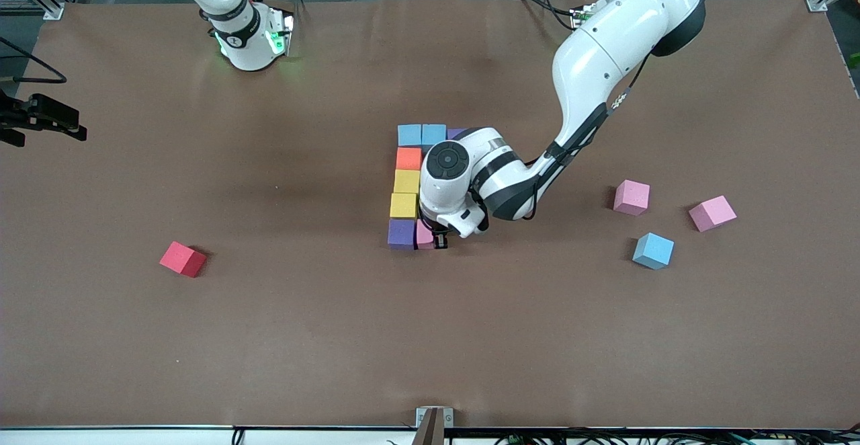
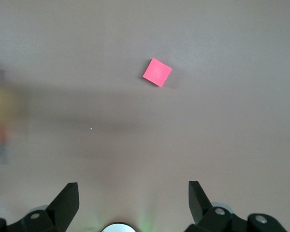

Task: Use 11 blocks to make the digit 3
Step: 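Carry the light pink block beside the purple block with the left gripper, then lower and release the light pink block beside purple with the left gripper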

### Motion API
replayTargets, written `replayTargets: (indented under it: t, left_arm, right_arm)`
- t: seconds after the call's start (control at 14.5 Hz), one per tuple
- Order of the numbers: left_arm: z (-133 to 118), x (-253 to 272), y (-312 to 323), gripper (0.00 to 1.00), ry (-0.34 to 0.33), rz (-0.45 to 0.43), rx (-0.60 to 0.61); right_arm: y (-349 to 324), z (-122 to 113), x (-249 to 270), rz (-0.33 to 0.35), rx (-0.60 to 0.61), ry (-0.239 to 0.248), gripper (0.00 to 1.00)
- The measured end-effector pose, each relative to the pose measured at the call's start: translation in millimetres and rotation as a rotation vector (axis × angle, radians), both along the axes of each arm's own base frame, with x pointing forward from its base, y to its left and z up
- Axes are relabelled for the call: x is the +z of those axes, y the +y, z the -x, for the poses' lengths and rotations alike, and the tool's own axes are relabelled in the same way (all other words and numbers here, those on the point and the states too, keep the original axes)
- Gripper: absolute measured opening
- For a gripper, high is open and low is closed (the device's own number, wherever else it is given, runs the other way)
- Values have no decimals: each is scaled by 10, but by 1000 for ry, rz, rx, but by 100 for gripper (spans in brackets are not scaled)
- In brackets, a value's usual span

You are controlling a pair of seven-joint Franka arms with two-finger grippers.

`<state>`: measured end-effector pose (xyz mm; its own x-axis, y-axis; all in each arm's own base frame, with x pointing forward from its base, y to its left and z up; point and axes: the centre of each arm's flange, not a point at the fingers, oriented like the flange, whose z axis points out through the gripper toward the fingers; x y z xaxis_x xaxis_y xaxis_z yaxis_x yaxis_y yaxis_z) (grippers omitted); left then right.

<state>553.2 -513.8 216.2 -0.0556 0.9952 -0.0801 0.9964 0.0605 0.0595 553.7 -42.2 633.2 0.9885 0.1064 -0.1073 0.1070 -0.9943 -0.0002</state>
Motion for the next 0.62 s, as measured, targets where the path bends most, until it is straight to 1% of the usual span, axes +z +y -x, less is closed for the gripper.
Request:
replayTargets:
  t: [0.35, 0.62]
  left_arm:
    - [0, -8, 1, 49, 1, 0, 0]
    - [-3, -5, -7, 49, -4, 8, -1]
  right_arm:
    - [37, 144, 28, -2, 7, -17, 100]
    - [53, 210, 132, -2, 10, -36, 100]
